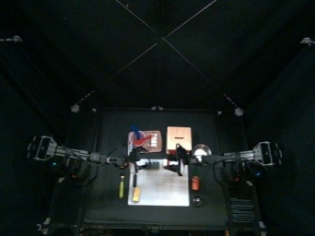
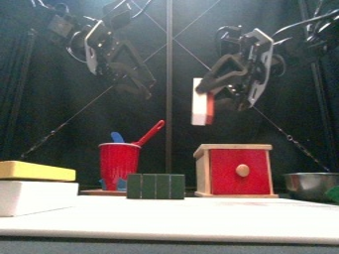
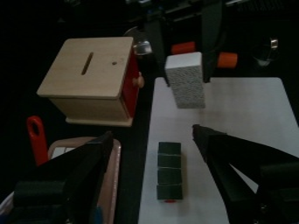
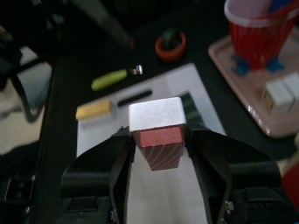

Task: Unwrap salmon sushi

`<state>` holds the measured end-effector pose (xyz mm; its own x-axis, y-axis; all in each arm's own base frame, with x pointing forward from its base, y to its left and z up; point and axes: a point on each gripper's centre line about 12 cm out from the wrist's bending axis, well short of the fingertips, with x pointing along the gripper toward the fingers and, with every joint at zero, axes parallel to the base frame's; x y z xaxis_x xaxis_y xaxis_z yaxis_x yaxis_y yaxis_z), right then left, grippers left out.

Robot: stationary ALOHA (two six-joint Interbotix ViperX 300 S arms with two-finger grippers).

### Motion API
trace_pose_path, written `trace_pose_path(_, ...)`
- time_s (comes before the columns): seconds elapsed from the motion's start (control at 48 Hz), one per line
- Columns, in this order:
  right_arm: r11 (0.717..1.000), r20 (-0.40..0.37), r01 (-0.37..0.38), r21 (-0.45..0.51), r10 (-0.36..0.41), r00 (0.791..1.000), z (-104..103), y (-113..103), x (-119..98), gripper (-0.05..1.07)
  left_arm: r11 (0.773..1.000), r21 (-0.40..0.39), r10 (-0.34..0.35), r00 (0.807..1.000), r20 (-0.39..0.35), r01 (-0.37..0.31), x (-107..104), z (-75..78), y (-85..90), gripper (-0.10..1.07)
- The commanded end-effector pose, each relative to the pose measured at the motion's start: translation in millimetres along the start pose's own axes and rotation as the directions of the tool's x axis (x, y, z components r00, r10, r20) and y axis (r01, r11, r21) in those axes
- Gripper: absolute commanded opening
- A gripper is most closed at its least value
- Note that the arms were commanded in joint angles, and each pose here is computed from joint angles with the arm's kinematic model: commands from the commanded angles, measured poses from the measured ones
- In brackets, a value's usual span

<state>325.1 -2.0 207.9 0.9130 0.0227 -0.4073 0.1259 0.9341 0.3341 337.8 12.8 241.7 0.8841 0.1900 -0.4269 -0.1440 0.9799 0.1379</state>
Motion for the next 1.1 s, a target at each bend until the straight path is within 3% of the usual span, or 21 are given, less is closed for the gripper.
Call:
trace_pose_path(0.0, 0.998, -0.125, 0.051, 0.04, -0.046, 0.991, 1, 14, -12, 0.66, 1.0, -0.004, 0.01, 1.0, 0.03, -0.01, -6, 8.3, 4.6, 1.03)
trace_pose_path(0.188, 0.99, -0.337, 0.11, 0.084, -0.076, 0.939, -14, 32, -16, 0.66, 1.0, -0.006, 0.015, 1.0, 0.026, -0.015, -8, 5.0, 7.0, 1.03)
trace_pose_path(0.312, 0.984, -0.476, 0.149, 0.099, -0.085, 0.875, -31, 42, -12, 0.66, 1.0, -0.008, 0.027, 0.999, 0.021, -0.027, -10, 2.0, 11.8, 1.03)
trace_pose_path(0.5, 0.982, -0.66, 0.182, 0.046, -0.107, 0.744, -62, 62, 3, 0.67, 0.997, -0.032, 0.066, 0.997, 0.034, -0.065, -20, -0.1, 27.3, 1.03)
trace_pose_path(0.625, 0.989, -0.707, 0.151, -0.004, -0.109, 0.699, -74, 83, 15, 0.67, 0.994, -0.055, 0.1, 0.994, 0.044, -0.097, -34, -5.8, 40.0, 1.03)
trace_pose_path(0.896, 0.993, -0.743, 0.113, -0.021, -0.091, 0.663, -88, 113, 36, 0.67, 0.98, -0.125, 0.169, 0.982, 0.082, -0.158, -66, -15.6, 63.0, 1.03)
trace_pose_path(0.979, 0.991, -0.769, 0.128, -0.035, -0.109, 0.63, -96, 113, 41, 0.67, 0.979, -0.133, 0.169, 0.981, 0.092, -0.156, -71, -16.4, 63.1, 1.03)
trace_pose_path(1.083, 0.986, -0.807, 0.153, -0.069, -0.146, 0.573, -106, 108, 44, 0.67, 0.979, -0.134, 0.168, 0.981, 0.095, -0.154, -74, -18.3, 62.9, 1.03)
